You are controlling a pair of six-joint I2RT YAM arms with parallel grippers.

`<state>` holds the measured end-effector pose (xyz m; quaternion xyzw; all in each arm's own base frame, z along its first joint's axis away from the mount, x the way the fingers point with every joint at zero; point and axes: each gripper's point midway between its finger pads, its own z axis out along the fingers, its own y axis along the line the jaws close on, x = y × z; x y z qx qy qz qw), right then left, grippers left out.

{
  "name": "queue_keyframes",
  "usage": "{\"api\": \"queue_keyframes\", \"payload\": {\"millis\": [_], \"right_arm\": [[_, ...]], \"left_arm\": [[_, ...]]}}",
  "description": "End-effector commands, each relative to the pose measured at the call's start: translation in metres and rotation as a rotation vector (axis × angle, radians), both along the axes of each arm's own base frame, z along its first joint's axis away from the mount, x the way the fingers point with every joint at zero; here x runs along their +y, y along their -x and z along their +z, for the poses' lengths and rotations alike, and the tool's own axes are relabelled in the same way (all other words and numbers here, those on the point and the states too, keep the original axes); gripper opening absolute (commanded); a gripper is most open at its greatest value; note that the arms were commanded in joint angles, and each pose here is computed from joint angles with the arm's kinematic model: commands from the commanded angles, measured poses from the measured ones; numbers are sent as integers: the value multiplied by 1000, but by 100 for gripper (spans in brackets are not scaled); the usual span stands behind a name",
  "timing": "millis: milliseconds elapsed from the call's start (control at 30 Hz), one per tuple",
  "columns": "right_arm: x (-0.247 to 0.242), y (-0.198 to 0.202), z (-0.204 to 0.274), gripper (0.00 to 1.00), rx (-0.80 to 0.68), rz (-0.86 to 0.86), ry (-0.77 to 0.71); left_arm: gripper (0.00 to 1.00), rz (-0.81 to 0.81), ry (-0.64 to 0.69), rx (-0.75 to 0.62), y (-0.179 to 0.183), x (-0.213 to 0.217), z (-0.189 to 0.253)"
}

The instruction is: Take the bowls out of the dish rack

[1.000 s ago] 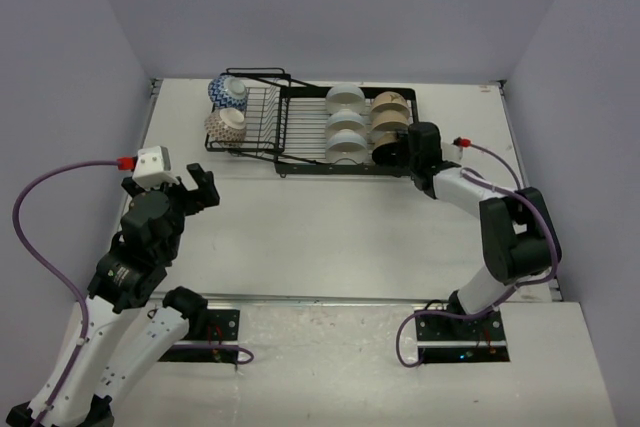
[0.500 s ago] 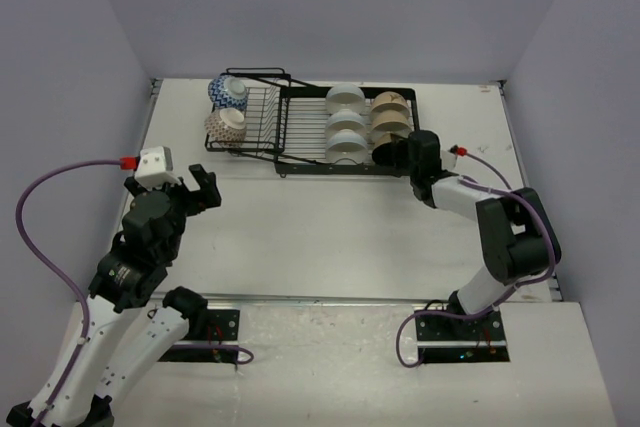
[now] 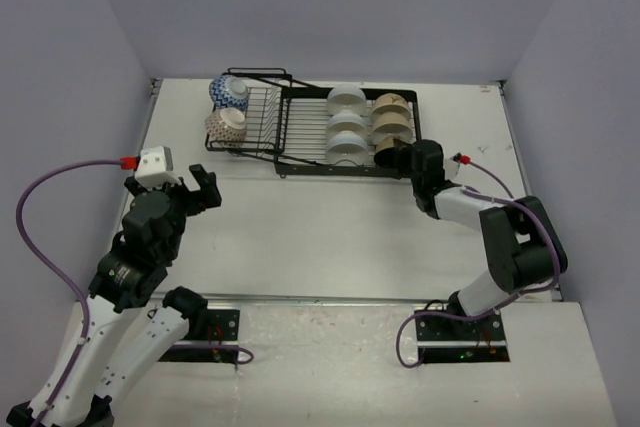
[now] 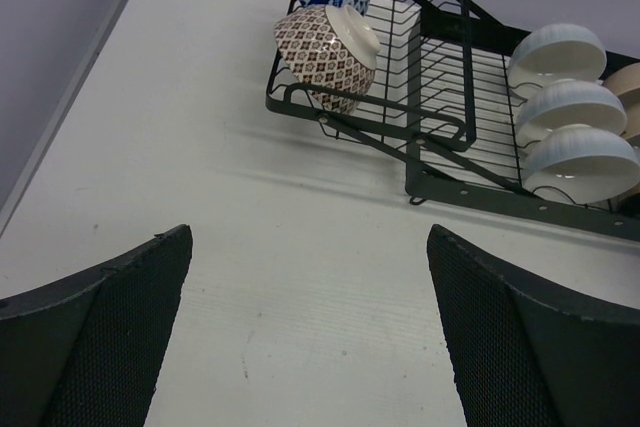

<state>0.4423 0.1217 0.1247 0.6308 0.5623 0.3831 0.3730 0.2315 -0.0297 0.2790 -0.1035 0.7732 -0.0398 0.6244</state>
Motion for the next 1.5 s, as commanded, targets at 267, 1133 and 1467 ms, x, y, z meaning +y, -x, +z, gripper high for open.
{"api": "queue_keyframes", "payload": {"millis": [267, 1133, 1467], "right_arm": [[-2, 4, 77, 0, -323, 28, 91], [11, 25, 140, 0, -717, 128, 232], [51, 50, 173, 0, -596, 395, 489]], "left_arm": [[100, -5, 7, -37, -4, -1, 9], [100, -18, 4, -34, -5, -4, 7], [100, -16, 5, -37, -5, -4, 9]]}}
